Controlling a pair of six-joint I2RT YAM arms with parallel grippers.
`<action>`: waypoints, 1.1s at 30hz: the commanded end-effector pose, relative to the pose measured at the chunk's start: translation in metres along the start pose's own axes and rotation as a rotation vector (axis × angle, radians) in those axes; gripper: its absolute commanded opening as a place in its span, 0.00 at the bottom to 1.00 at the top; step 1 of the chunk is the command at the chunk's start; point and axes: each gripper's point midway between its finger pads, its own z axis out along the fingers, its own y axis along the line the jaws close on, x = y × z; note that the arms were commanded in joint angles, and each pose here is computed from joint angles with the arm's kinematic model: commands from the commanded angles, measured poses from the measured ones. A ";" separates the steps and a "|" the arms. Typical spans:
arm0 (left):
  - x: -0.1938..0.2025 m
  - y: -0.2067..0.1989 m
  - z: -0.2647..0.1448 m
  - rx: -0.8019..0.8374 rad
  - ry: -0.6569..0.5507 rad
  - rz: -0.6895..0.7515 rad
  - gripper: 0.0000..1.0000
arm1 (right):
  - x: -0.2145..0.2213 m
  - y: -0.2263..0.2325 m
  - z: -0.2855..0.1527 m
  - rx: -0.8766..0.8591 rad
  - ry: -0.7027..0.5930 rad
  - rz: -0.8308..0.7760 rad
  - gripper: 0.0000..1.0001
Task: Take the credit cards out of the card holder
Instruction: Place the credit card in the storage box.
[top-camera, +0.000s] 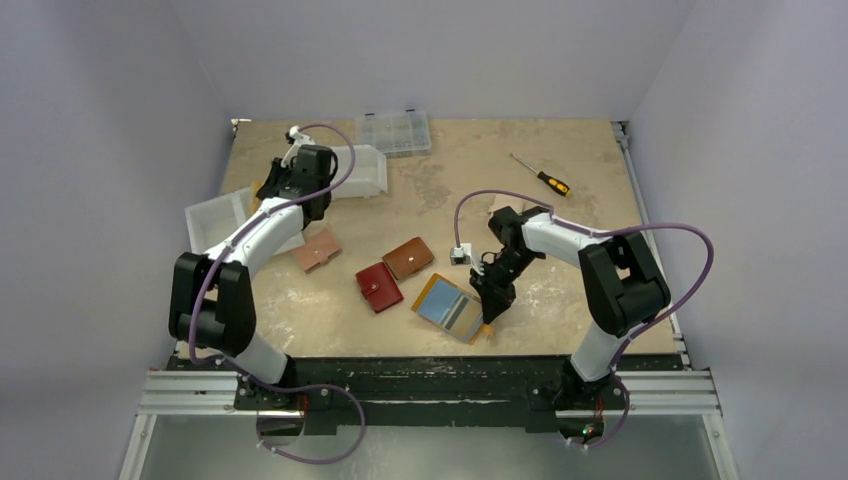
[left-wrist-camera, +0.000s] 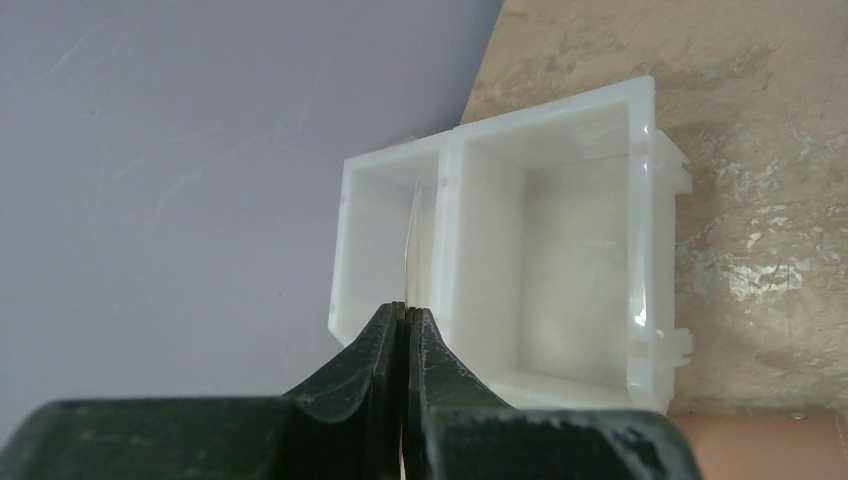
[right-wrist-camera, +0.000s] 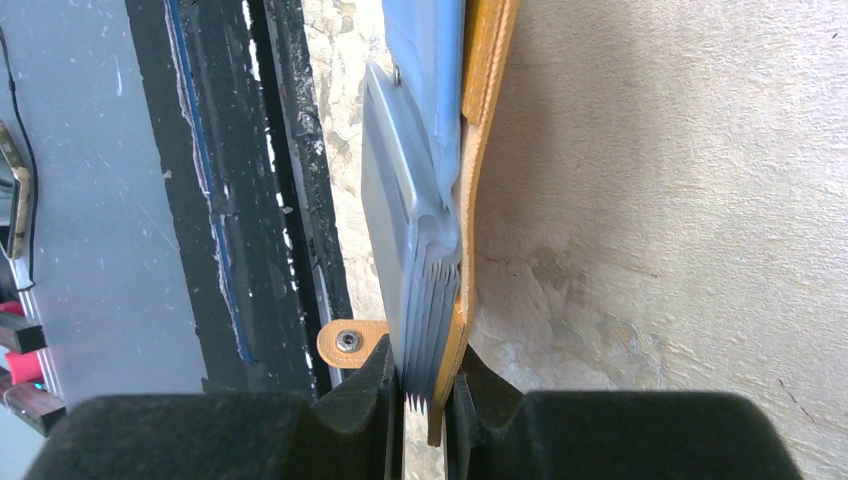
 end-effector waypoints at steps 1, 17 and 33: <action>-0.004 0.007 0.003 -0.051 0.033 -0.101 0.00 | 0.000 -0.018 -0.008 0.100 0.027 -0.084 0.05; 0.014 -0.045 0.043 -0.038 0.179 -0.140 0.00 | 0.001 -0.019 -0.007 0.098 0.035 -0.080 0.05; 0.009 -0.053 0.053 -0.001 0.235 -0.291 0.64 | 0.002 -0.019 -0.006 0.093 0.038 -0.081 0.05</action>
